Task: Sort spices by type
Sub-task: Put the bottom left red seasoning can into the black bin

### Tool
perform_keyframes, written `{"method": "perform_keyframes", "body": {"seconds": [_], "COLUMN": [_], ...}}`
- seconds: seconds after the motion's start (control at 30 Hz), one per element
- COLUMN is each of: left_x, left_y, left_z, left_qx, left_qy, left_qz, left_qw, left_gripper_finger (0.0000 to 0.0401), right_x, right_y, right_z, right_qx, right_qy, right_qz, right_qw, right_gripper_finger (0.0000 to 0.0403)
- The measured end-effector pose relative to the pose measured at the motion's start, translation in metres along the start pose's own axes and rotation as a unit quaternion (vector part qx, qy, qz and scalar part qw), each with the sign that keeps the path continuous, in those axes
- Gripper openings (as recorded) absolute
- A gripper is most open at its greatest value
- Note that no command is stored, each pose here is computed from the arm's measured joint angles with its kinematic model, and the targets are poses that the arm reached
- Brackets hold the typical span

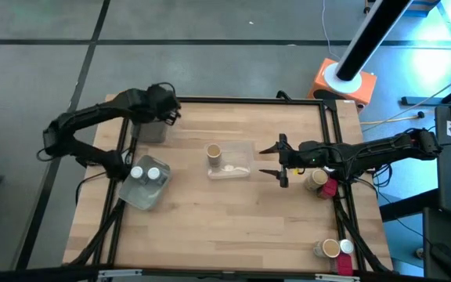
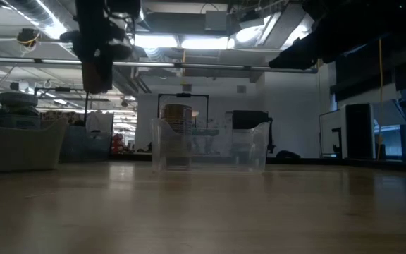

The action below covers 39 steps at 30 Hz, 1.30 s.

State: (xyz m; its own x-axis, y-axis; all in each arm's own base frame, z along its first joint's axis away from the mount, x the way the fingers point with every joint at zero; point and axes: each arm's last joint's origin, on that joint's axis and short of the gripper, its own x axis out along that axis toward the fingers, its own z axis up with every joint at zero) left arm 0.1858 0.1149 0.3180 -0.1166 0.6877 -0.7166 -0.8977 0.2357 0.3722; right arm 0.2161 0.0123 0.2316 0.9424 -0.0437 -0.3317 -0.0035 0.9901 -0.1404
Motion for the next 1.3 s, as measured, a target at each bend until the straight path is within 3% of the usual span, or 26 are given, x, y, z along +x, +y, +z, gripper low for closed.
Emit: {"method": "perform_keyframes", "body": {"seconds": [0.47,0.8,1.3], "left_x": [0.074,0.1,0.141], "left_y": [0.011,0.022,0.01], "left_z": [0.002,-0.008,-0.013], "left_qx": [-0.067,-0.099,-0.073], "left_qy": [0.013,0.034,0.11], "left_qz": [-0.017,0.009,0.045], "left_qw": [0.997,0.994,0.99], "left_gripper_finger": [0.0189,0.0193,0.0188], "right_x": [0.0,0.0,0.0], "right_y": [0.0,0.0,0.0], "right_z": [0.0,0.0,0.0], "right_qx": [-0.001,-0.001,-0.001], "right_qy": [0.002,0.002,0.002], "right_qz": [0.0,0.0,0.0], "right_qw": [1.0,1.0,1.0], "right_gripper_finger": [0.0301,0.0301,0.0301]}}
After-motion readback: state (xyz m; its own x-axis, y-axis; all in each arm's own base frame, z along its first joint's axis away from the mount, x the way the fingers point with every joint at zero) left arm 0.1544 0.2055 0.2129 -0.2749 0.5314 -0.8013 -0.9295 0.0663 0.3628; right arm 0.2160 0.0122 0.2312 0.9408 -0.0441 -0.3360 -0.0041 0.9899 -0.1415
